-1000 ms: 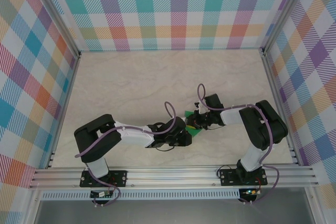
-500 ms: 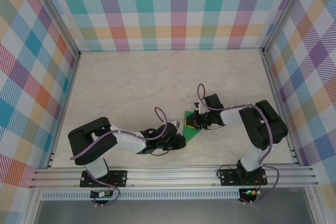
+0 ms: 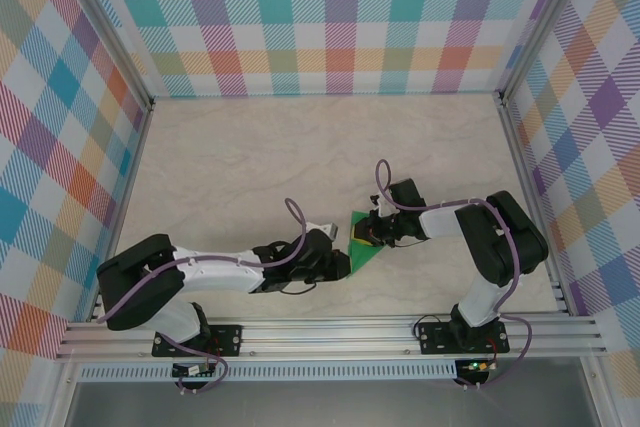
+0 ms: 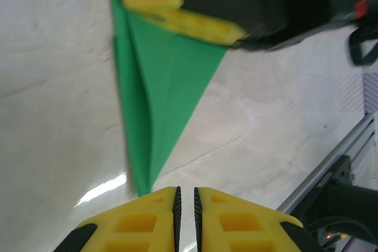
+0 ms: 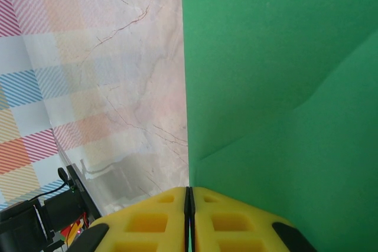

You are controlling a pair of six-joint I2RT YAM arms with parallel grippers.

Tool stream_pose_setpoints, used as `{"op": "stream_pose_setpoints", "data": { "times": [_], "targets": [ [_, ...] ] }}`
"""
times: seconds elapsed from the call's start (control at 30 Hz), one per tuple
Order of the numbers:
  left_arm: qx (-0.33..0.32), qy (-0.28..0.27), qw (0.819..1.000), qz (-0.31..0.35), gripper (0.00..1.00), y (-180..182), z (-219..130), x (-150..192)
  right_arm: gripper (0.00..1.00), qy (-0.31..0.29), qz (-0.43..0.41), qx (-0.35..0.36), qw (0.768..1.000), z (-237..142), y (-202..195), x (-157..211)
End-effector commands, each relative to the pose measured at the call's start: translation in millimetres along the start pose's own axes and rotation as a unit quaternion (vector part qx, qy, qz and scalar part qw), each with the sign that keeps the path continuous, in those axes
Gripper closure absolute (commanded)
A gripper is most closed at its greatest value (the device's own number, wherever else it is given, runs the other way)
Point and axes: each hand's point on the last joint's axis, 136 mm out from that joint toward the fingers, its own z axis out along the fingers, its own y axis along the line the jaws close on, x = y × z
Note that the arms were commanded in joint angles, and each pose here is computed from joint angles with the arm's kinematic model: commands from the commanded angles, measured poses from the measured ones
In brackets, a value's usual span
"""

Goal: Fold a paper plane with a square sheet of paper (pick it up from the middle)
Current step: Fourth fold the wing at the center of the table.

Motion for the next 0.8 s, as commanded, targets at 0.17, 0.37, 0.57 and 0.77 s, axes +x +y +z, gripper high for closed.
{"op": "stream_pose_setpoints", "data": {
  "times": [0.17, 0.37, 0.57, 0.77],
  "targets": [
    [0.014, -0.022, 1.000, 0.004, 0.85, -15.3, 33.9, -28.7, 0.88, -0.002, 0.061, 0.085, 0.995, 2.5, -48.0, 13.3],
    [0.012, -0.034, 0.999, 0.002, 0.85, -11.7, 48.2, -34.9, 0.88, -0.001, 0.060, 0.080, 0.995, 1.6, -45.9, 14.9],
    [-0.029, -0.030, 0.999, -0.004, 0.85, 10.9, 61.4, -30.8, 0.88, 0.000, 0.059, 0.075, 0.995, 0.7, -42.7, 14.7],
    [-0.106, -0.023, 0.993, -0.037, 0.90, 58.7, 60.9, -14.0, 0.88, -0.001, 0.053, 0.070, 0.996, -2.3, -33.4, 10.3]
  ]
}}
